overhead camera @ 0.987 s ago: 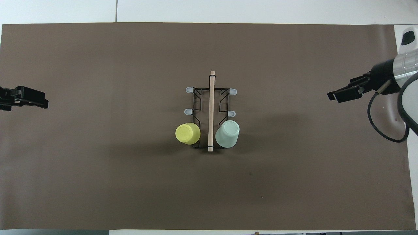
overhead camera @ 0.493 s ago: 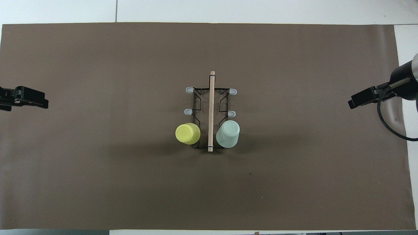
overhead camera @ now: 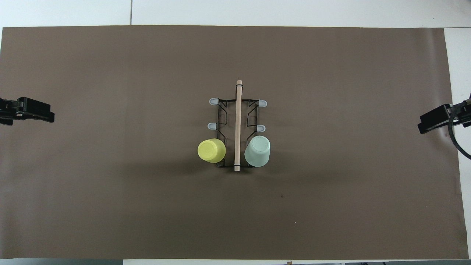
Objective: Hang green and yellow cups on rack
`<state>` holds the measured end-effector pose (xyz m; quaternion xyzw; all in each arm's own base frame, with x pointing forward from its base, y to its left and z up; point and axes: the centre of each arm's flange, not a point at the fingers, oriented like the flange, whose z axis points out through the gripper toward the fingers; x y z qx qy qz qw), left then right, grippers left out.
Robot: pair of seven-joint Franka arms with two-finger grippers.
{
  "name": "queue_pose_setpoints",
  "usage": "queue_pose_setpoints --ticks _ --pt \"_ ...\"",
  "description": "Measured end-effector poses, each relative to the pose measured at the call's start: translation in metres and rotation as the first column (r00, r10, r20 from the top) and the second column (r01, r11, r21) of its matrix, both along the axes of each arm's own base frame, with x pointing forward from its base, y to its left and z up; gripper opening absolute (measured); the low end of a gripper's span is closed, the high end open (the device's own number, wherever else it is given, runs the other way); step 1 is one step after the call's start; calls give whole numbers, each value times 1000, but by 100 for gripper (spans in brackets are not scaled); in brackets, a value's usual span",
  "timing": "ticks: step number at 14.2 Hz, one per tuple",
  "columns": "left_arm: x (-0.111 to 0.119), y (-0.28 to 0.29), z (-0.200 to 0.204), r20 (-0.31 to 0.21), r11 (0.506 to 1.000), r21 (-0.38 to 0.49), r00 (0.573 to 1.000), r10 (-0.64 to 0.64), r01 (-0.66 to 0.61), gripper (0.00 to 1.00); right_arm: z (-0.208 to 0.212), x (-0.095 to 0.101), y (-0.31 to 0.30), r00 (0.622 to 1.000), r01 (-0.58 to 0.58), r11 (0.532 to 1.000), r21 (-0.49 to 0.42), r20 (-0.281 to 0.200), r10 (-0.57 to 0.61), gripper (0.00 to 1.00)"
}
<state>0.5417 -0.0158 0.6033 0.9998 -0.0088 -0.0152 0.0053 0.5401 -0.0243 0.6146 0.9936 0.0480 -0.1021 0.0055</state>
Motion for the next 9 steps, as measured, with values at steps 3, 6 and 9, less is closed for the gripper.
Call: queue_pose_setpoints --ticks 3,6,9 --pt "0 0 0 0 1000 0 1000 0 0 100 -9 -1 -13 998 65 998 -9 1 -65 100" --pt "0 0 0 0 1000 0 1000 0 0 100 -8 1 -14 992 128 992 -20 26 -127 100" --pt "0 0 0 0 1000 0 1000 0 0 100 -9 0 -13 990 143 990 -23 24 -142 100"
